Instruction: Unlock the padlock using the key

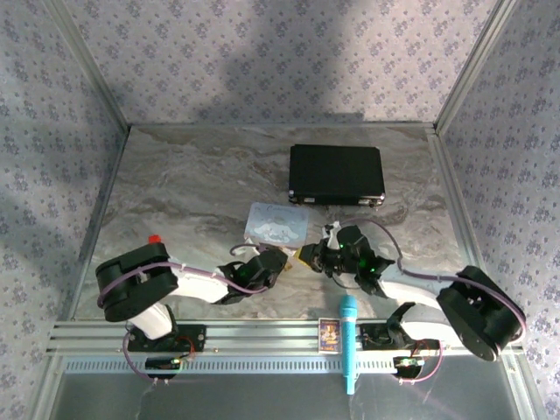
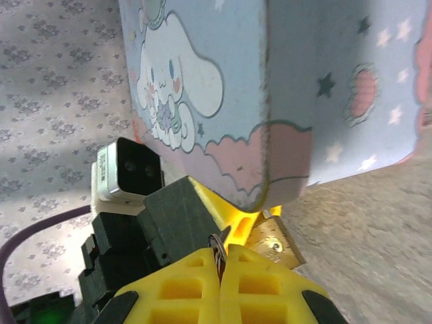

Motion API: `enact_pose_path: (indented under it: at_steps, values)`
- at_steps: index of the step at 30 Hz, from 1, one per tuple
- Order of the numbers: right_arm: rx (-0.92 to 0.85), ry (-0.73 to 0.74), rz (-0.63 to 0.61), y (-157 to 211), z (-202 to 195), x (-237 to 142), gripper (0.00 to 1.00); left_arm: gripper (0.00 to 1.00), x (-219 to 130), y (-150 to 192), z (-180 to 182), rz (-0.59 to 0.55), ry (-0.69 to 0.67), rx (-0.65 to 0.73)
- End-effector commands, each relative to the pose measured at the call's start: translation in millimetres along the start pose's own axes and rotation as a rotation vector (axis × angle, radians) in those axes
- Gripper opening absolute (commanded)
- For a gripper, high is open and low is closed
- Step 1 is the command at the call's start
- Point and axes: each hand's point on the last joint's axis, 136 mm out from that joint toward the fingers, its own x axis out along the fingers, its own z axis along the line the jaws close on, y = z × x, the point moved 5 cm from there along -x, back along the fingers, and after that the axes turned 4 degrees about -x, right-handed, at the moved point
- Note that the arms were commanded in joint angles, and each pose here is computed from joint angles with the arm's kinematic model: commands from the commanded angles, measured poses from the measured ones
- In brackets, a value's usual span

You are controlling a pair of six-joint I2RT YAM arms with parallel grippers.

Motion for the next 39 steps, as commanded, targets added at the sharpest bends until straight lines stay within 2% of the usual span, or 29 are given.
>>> enact_pose_path:
  at_steps: [1,10,15,19,28,33,36,39]
  values:
    - [-0.035,0.103,-0.01,0,-10,-5,0.0,0.19,-9,0,13,0.002,-0.111,0.042]
    - [-0.055,0.089,-0.043,-14,-12,-5,0.0,0.34,-22,-7,27,-0.006,-0.139,0.066]
    - [-0.071,0.056,-0.055,-29,1,3,0.0,0.49,-29,-8,20,-0.01,-0.129,0.108]
    - [-0.053,0.069,-0.089,-45,0,7,0.0,0.53,-42,-16,14,-0.052,-0.129,0.155]
    - [-0.05,0.049,-0.1,-79,8,24,0.0,0.51,-76,-34,-17,-0.123,-0.031,0.253]
    - [-0.069,0.077,-0.091,-57,2,22,0.0,0.46,-85,-25,-46,-0.059,0.136,0.308]
    - [-0.081,0.07,-0.095,-35,4,14,0.0,0.46,-84,-13,-60,0.033,0.268,0.273]
    - [-0.109,0.061,-0.122,-15,13,4,0.0,0.46,-84,-4,-72,0.075,0.337,0.244]
